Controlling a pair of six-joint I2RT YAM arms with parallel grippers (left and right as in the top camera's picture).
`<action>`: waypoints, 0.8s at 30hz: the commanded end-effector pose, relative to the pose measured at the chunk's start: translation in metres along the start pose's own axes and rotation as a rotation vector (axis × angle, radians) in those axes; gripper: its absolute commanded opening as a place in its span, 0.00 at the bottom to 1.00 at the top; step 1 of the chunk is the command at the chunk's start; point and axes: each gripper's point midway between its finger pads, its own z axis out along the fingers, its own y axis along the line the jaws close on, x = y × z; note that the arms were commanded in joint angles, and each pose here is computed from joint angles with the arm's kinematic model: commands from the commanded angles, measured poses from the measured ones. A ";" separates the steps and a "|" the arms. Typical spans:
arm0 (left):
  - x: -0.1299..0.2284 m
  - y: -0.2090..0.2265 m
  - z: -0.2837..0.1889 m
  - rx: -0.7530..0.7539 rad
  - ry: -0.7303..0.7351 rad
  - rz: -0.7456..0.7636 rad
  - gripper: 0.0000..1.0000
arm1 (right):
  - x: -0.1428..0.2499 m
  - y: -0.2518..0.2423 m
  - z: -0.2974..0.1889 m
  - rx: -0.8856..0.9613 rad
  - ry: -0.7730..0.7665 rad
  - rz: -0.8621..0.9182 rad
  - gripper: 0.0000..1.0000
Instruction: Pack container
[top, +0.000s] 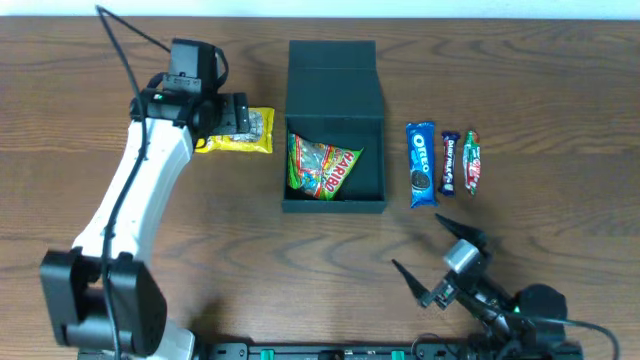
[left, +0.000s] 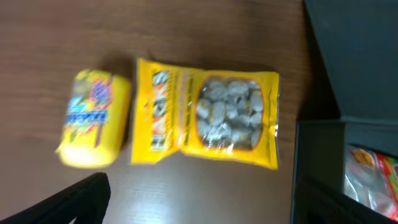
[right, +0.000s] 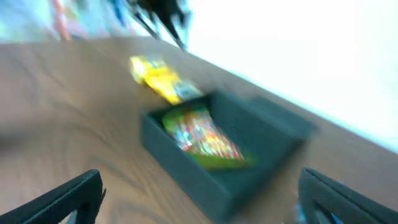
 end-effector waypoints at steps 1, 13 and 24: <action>0.006 -0.012 0.036 0.051 0.054 0.067 0.95 | -0.037 0.044 -0.009 -0.269 -0.127 0.096 0.99; 0.027 -0.021 0.113 0.018 0.121 0.120 0.92 | -0.066 0.022 -0.010 -0.191 -0.197 0.459 0.99; 0.038 -0.016 0.128 -0.026 0.156 0.063 0.39 | -0.074 0.020 -0.012 -0.210 -0.210 0.650 0.99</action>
